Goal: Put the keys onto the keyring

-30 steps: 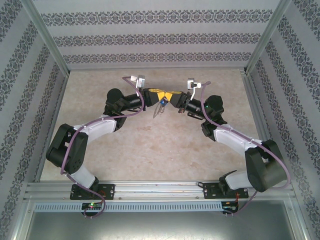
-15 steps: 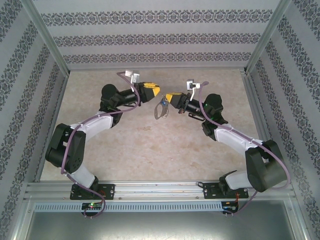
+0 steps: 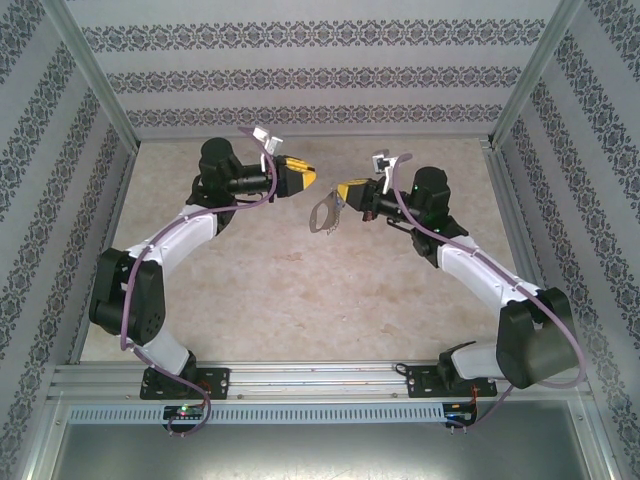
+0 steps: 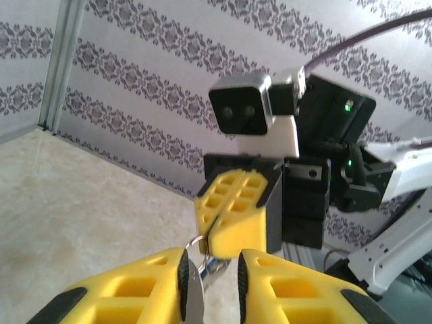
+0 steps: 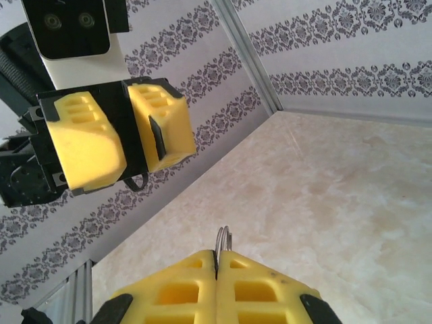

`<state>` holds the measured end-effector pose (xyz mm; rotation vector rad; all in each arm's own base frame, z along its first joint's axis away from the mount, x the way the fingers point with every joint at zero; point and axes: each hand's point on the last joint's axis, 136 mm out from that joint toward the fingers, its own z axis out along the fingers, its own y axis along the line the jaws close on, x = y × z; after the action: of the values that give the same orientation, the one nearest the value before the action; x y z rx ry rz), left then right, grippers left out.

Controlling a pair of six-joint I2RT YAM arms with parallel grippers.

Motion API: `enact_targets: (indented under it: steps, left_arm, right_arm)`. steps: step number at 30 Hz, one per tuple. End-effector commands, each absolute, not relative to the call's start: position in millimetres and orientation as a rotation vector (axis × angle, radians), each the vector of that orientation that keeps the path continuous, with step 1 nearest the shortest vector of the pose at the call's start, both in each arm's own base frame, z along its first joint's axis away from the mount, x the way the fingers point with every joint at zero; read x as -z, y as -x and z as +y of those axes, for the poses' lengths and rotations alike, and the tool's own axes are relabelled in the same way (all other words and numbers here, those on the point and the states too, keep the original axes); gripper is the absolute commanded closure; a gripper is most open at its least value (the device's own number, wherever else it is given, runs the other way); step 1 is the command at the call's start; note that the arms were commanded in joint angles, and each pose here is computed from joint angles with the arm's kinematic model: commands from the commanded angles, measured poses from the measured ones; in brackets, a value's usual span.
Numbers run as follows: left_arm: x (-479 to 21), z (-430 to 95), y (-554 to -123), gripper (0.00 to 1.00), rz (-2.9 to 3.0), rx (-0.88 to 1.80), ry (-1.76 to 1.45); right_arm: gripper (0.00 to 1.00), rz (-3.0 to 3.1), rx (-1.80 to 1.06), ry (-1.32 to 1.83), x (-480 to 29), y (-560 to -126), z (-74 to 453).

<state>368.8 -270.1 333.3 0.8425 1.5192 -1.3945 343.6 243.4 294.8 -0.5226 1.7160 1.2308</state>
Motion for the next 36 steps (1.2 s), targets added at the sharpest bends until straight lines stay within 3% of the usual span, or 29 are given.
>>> enact_targets:
  steps: [1, 36]
  left_arm:
    - [-320.3, -270.9, -363.0, 0.71, 1.549, 1.424, -0.942]
    - [-283.1, -305.7, -352.5, 0.69, 1.641, 1.475, -1.12]
  right_arm:
    - [1.0, 1.667, -1.249, 0.66, -308.4, -336.8, 248.5]
    - [1.0, 1.698, -1.356, 0.769, -296.4, -340.0, 266.6]
